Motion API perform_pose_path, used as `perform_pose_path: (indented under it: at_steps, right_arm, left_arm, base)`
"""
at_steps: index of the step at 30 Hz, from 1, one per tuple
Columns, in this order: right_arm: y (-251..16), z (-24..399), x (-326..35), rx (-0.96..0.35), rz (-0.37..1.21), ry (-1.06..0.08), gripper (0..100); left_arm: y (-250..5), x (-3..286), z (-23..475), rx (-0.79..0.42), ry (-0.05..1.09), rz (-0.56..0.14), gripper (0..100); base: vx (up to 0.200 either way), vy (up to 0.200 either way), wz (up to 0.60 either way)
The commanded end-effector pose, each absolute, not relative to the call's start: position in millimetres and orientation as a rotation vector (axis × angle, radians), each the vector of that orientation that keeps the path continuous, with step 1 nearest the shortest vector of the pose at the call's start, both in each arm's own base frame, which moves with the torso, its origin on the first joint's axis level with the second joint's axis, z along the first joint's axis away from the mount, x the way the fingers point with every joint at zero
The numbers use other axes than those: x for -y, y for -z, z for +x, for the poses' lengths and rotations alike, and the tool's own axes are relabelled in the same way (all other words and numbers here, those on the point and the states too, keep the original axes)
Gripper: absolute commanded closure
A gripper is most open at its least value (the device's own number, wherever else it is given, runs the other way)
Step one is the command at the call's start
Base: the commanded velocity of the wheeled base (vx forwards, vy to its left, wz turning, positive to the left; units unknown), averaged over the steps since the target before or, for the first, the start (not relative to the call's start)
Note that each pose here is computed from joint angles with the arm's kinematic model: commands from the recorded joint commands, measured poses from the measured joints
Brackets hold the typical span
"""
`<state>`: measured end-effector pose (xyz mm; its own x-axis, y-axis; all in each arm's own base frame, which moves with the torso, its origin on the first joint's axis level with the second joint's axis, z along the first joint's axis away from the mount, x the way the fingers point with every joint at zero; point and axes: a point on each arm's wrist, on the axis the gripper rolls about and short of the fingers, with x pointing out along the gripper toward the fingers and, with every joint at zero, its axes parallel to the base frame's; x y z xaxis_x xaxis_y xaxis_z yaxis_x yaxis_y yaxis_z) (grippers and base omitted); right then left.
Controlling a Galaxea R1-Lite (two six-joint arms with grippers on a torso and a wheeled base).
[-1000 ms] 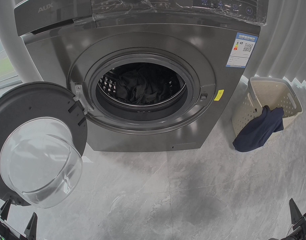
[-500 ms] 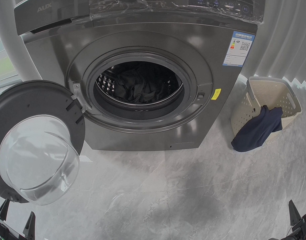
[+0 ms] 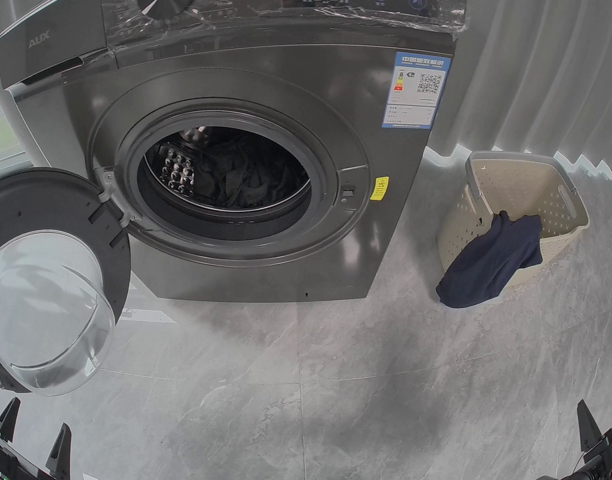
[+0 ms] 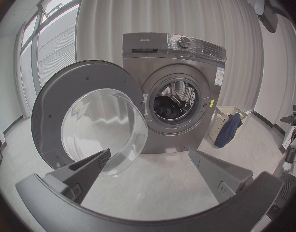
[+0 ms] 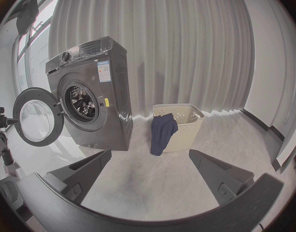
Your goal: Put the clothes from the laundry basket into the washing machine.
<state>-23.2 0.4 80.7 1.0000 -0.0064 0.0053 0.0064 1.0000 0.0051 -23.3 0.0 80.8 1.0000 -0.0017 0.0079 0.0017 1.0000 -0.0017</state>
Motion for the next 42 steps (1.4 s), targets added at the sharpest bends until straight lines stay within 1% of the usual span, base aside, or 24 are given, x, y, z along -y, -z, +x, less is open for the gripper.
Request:
perform_pose_path:
  at_steps: [1,42]
  right_arm:
    - [-75.5,-22.8,-0.3,0.0,0.006,0.006,0]
    - [-75.5,-22.8,-0.3,0.0,0.005,0.006,0]
  left_arm:
    - [-76.2,0.0,-22.3,-0.005,0.005,-0.002,0]
    - [-76.3,-0.1,-22.2,-0.006,0.006,-0.009,0]
  base:
    - [0.0,-0.2,0.0]
    - [0.0,-0.2,0.0]
